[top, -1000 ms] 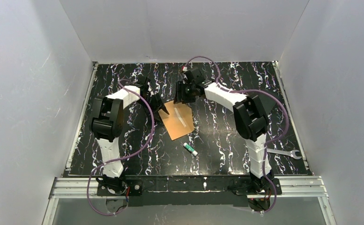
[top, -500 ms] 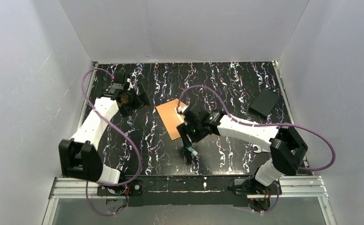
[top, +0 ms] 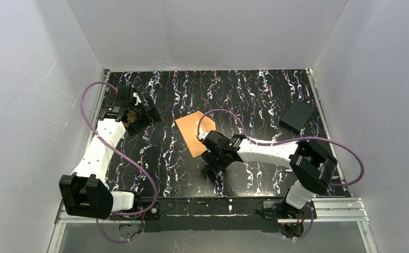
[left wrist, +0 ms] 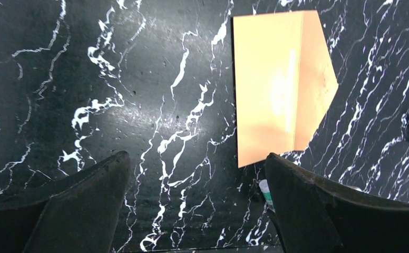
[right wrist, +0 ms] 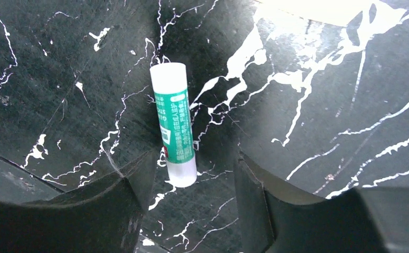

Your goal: Place the letter into the envelope and seal it

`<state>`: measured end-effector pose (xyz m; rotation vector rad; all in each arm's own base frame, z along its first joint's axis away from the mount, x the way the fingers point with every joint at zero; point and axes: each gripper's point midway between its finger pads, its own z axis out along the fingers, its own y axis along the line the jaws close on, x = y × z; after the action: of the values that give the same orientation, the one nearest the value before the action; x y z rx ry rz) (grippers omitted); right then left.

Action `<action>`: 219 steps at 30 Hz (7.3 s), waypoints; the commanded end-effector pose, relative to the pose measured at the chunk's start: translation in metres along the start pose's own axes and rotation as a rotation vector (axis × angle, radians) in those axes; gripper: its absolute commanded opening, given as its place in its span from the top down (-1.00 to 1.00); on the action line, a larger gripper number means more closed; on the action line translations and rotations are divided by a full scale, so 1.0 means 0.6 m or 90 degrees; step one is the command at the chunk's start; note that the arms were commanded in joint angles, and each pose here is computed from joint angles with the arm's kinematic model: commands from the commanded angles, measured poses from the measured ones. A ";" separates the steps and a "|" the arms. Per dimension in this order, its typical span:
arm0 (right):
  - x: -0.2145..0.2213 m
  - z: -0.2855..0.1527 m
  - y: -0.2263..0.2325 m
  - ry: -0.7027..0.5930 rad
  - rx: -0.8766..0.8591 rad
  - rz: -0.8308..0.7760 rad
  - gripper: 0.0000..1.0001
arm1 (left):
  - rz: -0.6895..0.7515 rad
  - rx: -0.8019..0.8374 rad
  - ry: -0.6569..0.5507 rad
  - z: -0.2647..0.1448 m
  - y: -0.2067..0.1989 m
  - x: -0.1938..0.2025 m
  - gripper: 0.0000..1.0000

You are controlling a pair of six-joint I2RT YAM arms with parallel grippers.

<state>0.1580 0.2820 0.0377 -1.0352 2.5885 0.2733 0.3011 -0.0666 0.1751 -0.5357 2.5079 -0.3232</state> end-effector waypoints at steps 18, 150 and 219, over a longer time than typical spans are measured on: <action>-0.099 -0.034 0.031 -0.161 -0.063 -0.055 0.54 | 0.030 0.309 0.200 -0.034 -0.107 0.110 -0.95; -0.404 -0.462 -0.145 -0.712 -0.683 0.555 0.97 | -0.163 0.703 0.237 -0.121 -0.327 -0.062 1.00; -0.306 -0.244 0.021 -0.400 -0.354 -0.070 -0.36 | 0.160 0.435 0.429 -0.060 -0.202 0.163 1.00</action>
<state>0.2703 0.3314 0.2012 -0.8431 2.1834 0.9663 0.2631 -0.2116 0.1824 0.1287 2.7599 -1.2852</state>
